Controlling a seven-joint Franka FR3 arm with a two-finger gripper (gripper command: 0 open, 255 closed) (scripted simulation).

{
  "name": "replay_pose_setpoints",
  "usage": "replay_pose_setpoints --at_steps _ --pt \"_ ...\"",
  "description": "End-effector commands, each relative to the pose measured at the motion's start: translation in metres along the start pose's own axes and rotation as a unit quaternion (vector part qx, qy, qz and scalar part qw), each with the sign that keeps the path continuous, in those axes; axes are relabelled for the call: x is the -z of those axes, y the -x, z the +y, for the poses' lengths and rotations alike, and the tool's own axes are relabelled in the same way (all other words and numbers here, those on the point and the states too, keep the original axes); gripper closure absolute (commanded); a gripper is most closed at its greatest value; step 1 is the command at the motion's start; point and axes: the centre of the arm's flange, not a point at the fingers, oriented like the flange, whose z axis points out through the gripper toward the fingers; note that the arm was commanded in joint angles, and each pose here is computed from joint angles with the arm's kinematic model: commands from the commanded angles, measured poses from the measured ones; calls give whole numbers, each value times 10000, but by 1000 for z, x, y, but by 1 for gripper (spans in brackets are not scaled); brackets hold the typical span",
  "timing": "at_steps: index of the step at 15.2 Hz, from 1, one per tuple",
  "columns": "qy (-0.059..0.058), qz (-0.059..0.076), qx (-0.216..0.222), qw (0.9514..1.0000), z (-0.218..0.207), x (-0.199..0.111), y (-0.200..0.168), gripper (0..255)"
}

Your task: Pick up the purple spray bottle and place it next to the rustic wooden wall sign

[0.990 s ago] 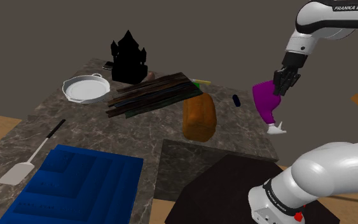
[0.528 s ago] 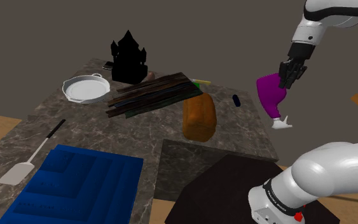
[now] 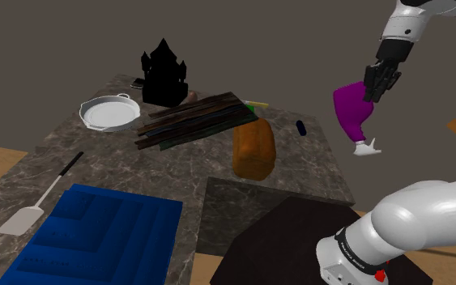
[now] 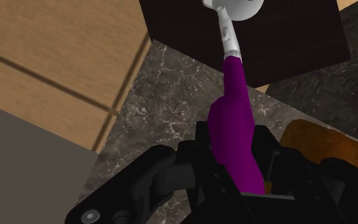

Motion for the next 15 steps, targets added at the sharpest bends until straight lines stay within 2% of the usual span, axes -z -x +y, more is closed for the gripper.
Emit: replay_pose_setpoints --at_steps 1,6,15 --pt "-1 -2 1 10000 -1 10 2 255" --pt "-1 -2 1 10000 -3 33 10 255" --pt "-1 -2 1 10000 -74 59 -82 255"
